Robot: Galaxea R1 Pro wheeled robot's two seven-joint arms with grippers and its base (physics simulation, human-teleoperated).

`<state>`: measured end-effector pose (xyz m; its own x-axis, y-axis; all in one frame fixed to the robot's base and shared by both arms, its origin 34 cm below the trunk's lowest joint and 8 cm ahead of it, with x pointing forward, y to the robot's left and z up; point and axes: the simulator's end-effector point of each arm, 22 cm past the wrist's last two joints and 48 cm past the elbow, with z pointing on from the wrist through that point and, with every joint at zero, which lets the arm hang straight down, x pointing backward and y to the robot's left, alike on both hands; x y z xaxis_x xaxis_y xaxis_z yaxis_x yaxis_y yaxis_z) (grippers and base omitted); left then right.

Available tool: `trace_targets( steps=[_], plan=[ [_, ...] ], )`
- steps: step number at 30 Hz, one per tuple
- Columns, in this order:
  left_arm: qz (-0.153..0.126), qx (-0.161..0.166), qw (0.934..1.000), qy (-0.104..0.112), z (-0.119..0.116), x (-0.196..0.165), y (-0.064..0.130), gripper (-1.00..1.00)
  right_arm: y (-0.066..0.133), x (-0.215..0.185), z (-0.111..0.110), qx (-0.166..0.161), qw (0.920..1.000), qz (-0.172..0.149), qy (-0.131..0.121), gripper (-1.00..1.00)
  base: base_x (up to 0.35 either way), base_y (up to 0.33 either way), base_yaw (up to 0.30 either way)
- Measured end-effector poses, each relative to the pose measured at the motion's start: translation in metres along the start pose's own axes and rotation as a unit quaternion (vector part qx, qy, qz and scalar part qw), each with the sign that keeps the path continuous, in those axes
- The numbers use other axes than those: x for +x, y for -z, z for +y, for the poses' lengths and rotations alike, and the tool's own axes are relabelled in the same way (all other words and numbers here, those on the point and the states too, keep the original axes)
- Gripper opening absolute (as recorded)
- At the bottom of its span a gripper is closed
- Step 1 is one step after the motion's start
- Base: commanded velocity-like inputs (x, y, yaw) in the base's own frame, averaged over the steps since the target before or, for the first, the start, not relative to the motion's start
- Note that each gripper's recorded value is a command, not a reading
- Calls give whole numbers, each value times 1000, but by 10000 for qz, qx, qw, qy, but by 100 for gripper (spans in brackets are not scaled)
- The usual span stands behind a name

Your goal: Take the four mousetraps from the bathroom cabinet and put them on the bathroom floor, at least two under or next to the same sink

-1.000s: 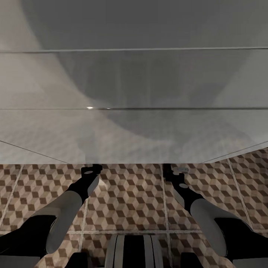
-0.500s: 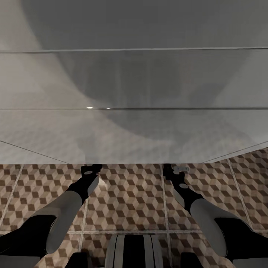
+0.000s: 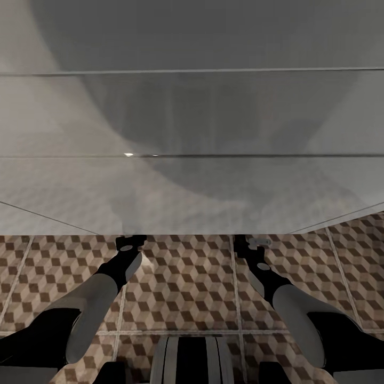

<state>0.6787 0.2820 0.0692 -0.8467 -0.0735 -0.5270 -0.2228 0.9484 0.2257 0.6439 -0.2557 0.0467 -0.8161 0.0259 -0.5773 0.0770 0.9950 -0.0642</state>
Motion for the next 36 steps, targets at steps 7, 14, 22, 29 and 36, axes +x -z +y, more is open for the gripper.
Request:
trace_targets(
  steps=[7, 14, 22, 29, 36],
  plan=[
    [9, 3, 10000, -3, 0, 1, 0, -100, 0, 0, 0, 2, 10000, 4, -3, -100, 0, 0, 0],
    [14, 6, 10000, 1, -1, 1, 0, -100, 0, 0, 0, 5, 10000, 8, -8, -100, 0, 0, 0],
    [17, 0, 10000, 6, -1, 1, 0, -100, 0, 0, 0, 4, 10000, 9, -6, -100, 0, 0, 0],
    [20, 0, 10000, 4, 0, 1, 0, -100, 0, 1, 0, 4, 10000, 12, -8, -100, 0, 0, 0],
    [19, -2, 10000, 5, 0, 1, 0, -100, 0, 1, 0, 4, 10000, 14, -9, -100, 0, 0, 0]
  ],
)
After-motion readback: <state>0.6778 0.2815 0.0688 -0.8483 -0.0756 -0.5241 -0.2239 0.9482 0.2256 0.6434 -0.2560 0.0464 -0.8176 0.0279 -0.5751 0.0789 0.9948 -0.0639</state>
